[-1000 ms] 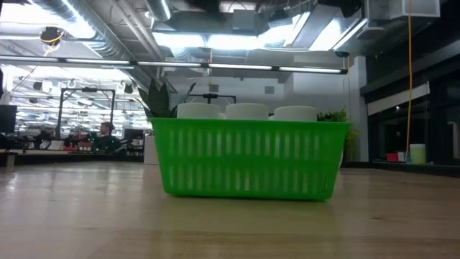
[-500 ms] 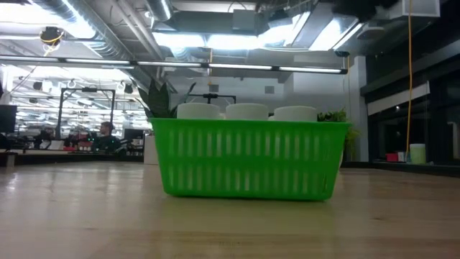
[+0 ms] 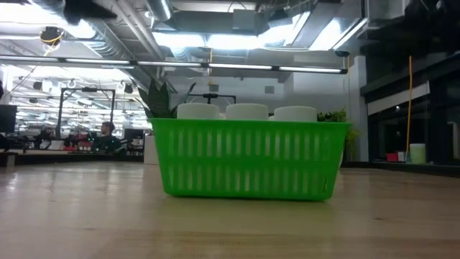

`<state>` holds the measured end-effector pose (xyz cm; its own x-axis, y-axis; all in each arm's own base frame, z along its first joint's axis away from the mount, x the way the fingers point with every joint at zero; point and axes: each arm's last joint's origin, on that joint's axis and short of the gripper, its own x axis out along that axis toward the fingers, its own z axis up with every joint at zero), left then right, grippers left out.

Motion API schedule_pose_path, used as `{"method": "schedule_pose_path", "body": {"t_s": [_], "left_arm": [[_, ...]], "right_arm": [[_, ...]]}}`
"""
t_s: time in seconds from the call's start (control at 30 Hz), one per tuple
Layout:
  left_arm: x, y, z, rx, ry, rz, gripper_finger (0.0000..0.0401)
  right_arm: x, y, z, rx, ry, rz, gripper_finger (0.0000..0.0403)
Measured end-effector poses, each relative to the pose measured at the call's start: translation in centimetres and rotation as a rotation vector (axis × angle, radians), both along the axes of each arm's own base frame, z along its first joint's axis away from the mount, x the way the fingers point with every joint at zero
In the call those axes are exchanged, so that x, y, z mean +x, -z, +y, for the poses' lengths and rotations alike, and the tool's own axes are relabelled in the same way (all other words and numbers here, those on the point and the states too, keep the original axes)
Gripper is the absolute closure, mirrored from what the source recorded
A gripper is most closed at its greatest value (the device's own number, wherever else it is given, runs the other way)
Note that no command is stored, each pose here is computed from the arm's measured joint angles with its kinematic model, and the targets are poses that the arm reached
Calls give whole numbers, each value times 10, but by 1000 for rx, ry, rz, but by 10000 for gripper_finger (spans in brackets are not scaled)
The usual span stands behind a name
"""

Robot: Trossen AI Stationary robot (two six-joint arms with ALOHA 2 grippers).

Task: Pick and place pill bottles into a basket
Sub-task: Return to Home Position

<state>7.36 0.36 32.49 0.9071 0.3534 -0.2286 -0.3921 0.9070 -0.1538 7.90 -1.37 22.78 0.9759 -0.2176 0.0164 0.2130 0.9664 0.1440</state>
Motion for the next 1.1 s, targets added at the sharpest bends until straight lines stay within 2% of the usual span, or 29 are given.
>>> {"method": "schedule_pose_path", "body": {"t_s": [0.13,0.23,0.3,0.37,0.47,0.53,0.63,0.7,0.83,1.0,1.1], "left_arm": [[3,60,-5,-138,195,-253,107],[14,109,-10,-282,314,-323,107],[20,130,-12,-358,391,-390,107],[23,144,-14,-387,452,-431,107],[23,145,-14,-336,458,-396,107],[23,149,-14,-276,433,-345,107],[24,157,-11,-200,350,-255,107],[25,157,-10,-122,325,-245,107],[25,157,-8,-45,254,-230,107],[26,158,-9,58,280,-194,107],[26,158,-9,127,303,-175,107]], "right_arm": [[1,9,-1,25,19,-8,202],[1,9,-2,70,47,-18,202],[1,9,-2,97,52,-25,202],[1,10,-2,139,53,-33,202],[1,10,-2,229,53,-49,202],[1,11,-2,244,53,-47,202],[1,14,-2,185,56,5,202],[1,17,-2,153,57,39,202],[0,18,-2,117,59,67,202],[1,18,-1,112,53,67,202],[1,17,-1,70,46,45,202]]}}
